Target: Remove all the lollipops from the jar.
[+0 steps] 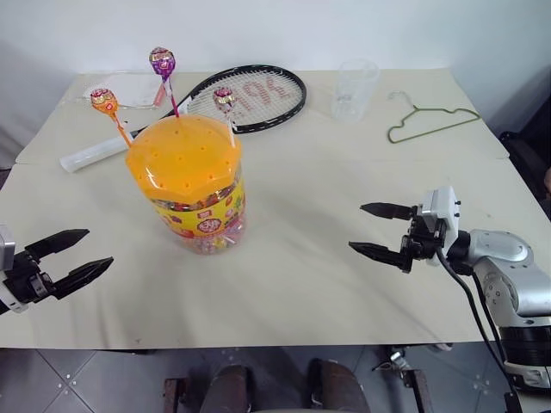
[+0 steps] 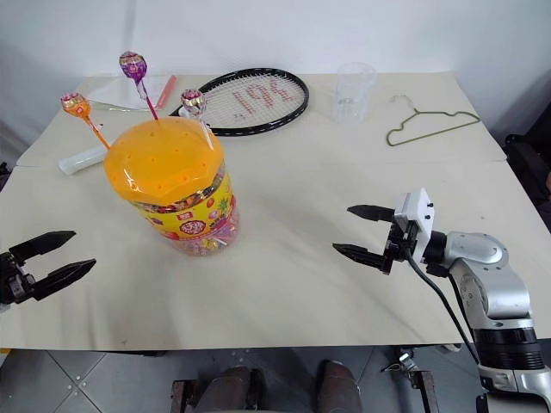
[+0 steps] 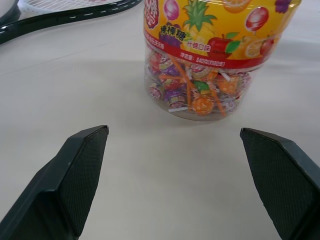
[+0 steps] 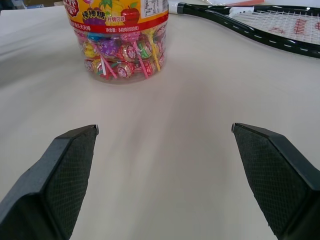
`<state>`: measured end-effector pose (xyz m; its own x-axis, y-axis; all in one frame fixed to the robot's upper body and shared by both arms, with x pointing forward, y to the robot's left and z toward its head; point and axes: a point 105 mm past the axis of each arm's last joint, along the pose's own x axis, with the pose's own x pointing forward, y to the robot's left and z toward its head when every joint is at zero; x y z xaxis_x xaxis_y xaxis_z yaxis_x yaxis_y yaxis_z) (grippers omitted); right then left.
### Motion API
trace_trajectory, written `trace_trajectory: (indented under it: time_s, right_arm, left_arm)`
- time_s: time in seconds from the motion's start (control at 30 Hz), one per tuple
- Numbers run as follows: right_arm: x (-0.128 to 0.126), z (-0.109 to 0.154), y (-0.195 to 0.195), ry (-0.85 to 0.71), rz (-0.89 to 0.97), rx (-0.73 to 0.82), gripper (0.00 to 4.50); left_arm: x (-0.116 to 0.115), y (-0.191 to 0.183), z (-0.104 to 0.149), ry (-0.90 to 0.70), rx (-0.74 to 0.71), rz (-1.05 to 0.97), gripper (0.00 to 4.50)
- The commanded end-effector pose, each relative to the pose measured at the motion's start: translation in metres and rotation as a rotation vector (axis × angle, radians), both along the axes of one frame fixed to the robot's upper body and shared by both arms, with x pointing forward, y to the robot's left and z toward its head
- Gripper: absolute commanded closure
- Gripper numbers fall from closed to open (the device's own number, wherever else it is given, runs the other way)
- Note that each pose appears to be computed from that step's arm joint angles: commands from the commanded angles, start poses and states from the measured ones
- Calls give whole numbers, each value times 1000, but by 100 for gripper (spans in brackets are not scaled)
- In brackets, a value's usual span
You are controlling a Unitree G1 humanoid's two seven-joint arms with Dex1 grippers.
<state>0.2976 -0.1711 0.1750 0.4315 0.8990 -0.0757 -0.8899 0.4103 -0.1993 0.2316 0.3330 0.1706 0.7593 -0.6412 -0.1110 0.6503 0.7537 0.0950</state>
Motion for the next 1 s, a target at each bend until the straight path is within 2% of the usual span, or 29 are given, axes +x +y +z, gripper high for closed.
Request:
trace_trajectory:
  time_s: [0.03, 0.17, 0.37, 0.47, 0.53, 0.77, 1.0]
  right_arm:
    - [-2, 11, 0, -45, 4, 8, 1]
    - [-2, 12, 1, -47, 8, 13, 1]
    - [-3, 20, 2, -58, 32, 10, 1]
    - [-4, 27, 3, -72, 47, 14, 1]
    - [-8, 33, 7, -79, 79, 18, 1]
    - [-25, 67, 28, -112, 191, 75, 1]
    - [-30, 94, 37, -161, 212, 127, 1]
  left_arm:
    - [-3, 3, 13, -41, 13, -2, 0]
    - [-4, 3, 12, -10, 15, 25, 0]
    - [-6, 4, 34, -46, 41, 36, 0]
    - [-1, 3, 49, -63, -5, 42, 0]
    - [2, -3, 56, -85, 17, 11, 0]
    - [25, -36, 104, -267, 56, -128, 0]
    - [59, -54, 137, -365, 36, -209, 0]
